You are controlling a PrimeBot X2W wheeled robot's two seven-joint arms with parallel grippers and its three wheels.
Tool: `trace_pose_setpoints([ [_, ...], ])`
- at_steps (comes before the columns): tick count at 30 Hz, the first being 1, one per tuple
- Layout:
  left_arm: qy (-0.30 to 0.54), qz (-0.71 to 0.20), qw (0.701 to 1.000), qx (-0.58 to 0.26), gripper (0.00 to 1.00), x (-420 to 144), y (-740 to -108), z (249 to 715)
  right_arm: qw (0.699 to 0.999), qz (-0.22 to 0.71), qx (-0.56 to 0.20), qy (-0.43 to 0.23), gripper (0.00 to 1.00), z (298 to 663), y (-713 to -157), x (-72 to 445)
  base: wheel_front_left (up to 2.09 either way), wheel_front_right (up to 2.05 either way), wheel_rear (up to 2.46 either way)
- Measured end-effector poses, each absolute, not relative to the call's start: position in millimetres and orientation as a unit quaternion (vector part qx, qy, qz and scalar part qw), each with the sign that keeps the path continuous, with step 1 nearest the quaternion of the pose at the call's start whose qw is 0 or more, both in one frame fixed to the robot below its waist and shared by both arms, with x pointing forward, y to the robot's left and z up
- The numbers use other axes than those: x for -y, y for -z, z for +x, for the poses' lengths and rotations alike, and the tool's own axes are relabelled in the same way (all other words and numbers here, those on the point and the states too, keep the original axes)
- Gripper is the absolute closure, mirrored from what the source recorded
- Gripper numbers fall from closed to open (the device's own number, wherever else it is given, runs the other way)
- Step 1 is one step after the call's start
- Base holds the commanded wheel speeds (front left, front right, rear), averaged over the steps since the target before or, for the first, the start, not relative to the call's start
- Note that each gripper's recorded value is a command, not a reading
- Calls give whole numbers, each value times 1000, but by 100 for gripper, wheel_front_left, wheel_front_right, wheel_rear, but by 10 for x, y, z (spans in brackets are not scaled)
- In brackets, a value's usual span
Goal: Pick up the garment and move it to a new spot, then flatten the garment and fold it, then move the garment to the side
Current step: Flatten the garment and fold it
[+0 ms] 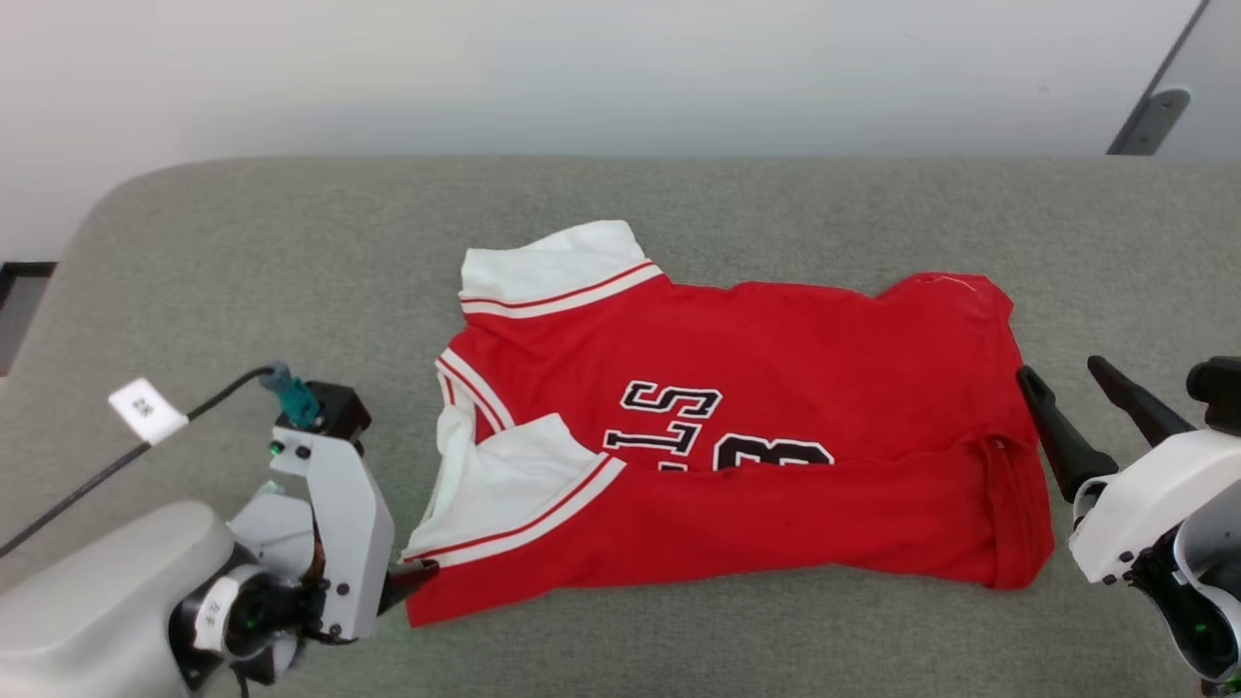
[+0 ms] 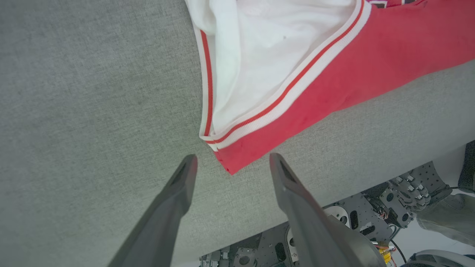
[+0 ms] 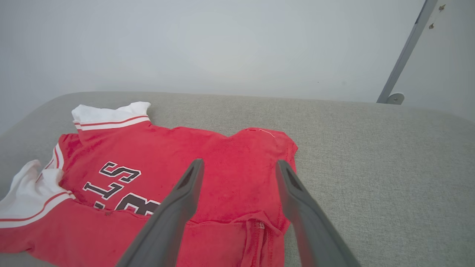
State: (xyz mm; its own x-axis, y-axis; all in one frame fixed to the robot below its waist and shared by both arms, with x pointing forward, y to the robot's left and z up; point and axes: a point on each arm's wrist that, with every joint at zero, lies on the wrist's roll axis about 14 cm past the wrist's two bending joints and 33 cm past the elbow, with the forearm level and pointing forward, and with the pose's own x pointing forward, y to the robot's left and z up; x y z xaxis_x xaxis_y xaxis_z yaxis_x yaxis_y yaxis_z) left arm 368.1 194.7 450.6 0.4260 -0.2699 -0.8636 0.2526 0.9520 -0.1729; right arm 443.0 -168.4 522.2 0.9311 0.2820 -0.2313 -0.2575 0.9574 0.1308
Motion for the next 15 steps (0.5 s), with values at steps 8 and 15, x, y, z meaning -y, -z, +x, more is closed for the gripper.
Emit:
trace_pose_setpoints([
  [8, 145, -50, 824, -545, 0, -1864, -4190, 3639, 988, 69, -107, -92, 0, 4350, -5195, 1903, 0, 0, 0],
  [15, 119, -98, 810, -566, 0, -1885, -3879, 3705, 988, 85, -114, -58, 0, 4283, -5099, 2068, 0, 0, 0],
])
